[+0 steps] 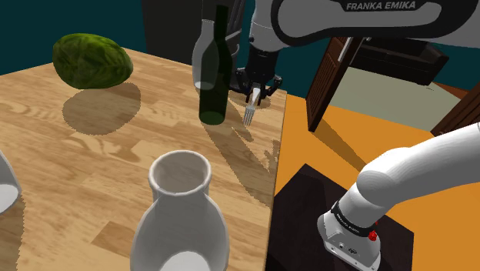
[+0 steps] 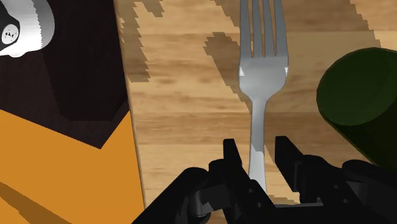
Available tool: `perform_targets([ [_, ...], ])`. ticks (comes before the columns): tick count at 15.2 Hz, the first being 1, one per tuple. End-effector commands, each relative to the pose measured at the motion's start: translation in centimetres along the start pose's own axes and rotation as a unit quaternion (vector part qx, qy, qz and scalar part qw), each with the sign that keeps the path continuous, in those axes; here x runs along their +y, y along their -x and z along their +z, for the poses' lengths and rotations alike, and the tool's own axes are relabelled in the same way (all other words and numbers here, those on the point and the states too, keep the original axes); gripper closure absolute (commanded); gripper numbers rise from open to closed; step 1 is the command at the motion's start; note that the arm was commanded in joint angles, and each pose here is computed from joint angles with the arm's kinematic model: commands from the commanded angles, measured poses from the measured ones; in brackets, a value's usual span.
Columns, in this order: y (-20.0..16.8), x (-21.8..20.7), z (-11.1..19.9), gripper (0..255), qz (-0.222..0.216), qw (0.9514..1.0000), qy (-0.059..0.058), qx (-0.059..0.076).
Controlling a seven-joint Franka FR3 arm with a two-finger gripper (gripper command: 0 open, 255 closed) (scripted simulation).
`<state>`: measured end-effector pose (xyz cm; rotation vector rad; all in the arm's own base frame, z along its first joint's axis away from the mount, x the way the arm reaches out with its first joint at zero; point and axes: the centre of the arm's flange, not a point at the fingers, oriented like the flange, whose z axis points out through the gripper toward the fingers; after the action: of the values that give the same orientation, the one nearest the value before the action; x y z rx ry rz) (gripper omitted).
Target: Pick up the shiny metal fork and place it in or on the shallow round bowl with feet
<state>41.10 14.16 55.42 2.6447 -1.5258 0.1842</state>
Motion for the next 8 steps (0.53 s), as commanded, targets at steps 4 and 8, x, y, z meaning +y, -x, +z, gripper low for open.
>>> perform_targets([
  [4, -0.4, 0.1, -2.6, 255, 0.000, 1.0000, 0.000, 0.000],
  [8, -0.6, 0.1, -4.1, 255, 0.000, 1.0000, 0.000, 0.000],
])
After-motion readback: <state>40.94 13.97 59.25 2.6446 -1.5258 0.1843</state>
